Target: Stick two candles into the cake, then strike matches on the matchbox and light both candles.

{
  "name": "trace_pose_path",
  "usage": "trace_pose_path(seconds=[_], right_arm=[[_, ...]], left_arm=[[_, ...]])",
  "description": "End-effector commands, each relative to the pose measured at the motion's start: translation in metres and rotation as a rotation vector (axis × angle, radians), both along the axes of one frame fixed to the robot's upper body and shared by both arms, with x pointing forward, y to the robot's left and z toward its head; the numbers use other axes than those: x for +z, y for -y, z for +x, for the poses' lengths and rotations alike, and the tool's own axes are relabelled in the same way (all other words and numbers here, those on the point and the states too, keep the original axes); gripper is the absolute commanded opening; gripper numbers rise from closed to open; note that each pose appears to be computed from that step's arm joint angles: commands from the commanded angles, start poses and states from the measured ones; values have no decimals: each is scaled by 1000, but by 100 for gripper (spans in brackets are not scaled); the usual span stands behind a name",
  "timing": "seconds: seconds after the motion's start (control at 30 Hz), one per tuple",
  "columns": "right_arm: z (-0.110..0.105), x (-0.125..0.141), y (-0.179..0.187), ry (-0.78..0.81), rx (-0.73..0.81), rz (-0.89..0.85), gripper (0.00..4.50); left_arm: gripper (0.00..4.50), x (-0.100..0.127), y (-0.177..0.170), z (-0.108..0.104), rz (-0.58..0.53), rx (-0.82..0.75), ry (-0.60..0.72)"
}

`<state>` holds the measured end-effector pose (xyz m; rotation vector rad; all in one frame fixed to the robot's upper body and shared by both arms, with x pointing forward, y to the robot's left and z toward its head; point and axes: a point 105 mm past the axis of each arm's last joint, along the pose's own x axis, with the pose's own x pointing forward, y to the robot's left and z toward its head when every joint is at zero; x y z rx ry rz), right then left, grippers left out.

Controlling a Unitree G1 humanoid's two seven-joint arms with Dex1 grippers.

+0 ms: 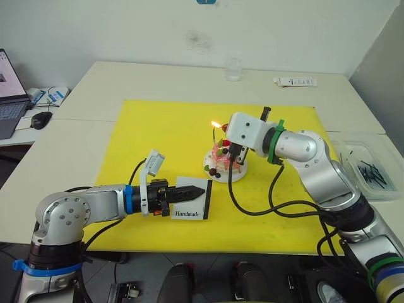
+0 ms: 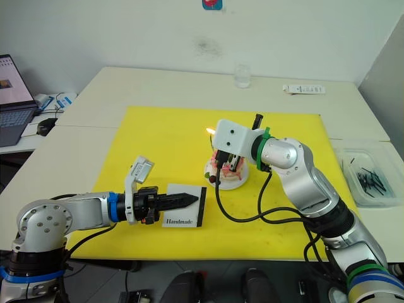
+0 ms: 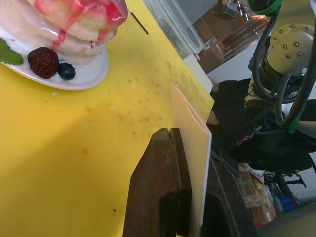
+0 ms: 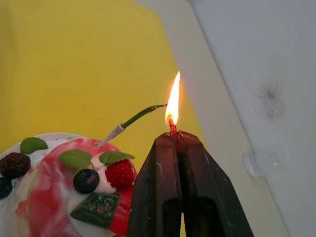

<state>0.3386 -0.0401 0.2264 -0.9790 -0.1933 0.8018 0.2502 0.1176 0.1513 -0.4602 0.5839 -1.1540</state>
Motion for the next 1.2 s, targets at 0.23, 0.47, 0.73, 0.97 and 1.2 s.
trace_pose_path(seconds=[0.23, 0.47, 0.73, 0.97, 1.2], right_arm=[[-2, 12, -9, 61, 26, 7, 3], [-1, 7, -9, 51, 28, 0, 3], [-2, 3, -10, 37, 33, -2, 3], [-2, 2, -10, 32, 31, -2, 3], [-1, 2, -9, 32, 27, -3, 3]], left_arm=[[0, 8, 0, -2, -18, -3, 37], [0, 8, 0, -2, -17, -2, 38], [0, 7, 0, -3, -17, -2, 37], [0, 7, -1, -2, -17, -1, 37], [0, 7, 0, -2, -18, -1, 37]])
